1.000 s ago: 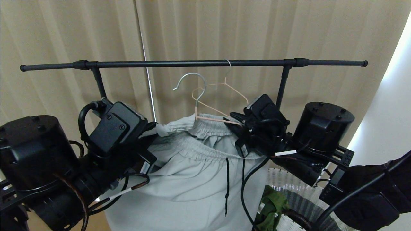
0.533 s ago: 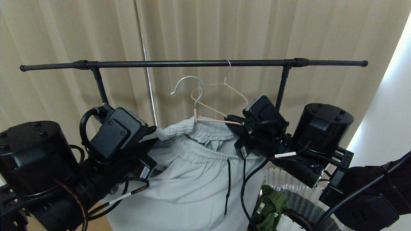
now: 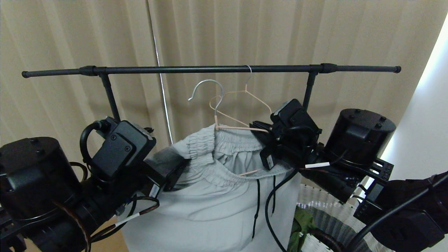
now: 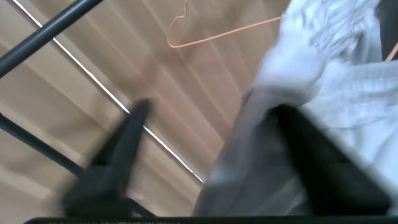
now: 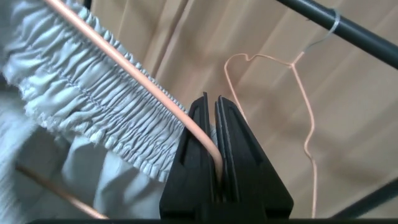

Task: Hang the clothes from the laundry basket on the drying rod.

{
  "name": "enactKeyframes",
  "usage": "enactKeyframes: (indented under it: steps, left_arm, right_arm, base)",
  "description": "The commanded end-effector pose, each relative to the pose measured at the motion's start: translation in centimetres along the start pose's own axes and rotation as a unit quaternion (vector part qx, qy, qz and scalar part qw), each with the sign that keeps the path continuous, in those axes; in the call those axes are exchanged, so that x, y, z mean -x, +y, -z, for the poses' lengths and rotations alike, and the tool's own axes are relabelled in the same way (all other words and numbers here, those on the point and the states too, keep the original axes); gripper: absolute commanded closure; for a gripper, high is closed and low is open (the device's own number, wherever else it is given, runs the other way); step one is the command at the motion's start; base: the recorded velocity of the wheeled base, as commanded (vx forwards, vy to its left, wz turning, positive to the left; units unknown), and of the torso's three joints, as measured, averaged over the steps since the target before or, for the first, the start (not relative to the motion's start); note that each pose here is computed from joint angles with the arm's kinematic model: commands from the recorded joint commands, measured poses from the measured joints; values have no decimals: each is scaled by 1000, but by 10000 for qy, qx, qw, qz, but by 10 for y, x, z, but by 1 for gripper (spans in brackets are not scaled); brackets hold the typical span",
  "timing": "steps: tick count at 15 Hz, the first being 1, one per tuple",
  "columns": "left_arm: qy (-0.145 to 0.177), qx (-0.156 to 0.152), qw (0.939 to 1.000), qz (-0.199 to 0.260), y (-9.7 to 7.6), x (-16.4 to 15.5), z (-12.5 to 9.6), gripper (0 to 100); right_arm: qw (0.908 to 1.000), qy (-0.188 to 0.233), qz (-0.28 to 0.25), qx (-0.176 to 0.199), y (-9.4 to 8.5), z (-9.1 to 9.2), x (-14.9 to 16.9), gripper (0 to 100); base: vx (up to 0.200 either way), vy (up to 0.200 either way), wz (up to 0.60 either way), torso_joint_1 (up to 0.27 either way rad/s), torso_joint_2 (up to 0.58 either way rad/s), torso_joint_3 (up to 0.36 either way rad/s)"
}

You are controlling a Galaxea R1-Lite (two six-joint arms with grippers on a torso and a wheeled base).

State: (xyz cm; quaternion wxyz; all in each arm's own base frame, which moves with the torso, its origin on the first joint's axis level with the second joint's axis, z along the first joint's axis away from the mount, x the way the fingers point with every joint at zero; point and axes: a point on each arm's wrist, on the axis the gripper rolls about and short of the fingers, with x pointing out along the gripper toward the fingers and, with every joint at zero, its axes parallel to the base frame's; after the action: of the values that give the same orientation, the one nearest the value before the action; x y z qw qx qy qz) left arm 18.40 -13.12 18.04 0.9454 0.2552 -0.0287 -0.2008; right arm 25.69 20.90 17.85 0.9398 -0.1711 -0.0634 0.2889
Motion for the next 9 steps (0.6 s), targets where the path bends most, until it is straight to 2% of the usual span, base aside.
enactKeyframes:
  steps: [1, 3, 6, 9]
  left_arm:
    - [-90, 18, 10000, -13, 1, 11, 3, 0]
    - [-326, 54, 9994, 120, 3, 23, 4, 0]
    - [-369, 71, 9992, 166, 4, 35, 8, 0]
    - [-11, 156, 9998, 101, 6, 43, 26, 0]
  right_arm:
    - [9997, 33, 228, -4, -8, -1, 3, 100]
    - [9989, 140, 441, 1, -17, 2, 7, 100]
    - [9979, 107, 634, -2, -29, -1, 15, 100]
    - [9968, -33, 803, -11, -40, -11, 31, 100]
  base:
    - [0, 0, 0, 0, 0, 0]
    - [0, 0, 0, 0, 0, 0]
    - [0, 0, 0, 0, 0, 0]
    - [0, 0, 0, 0, 0, 0]
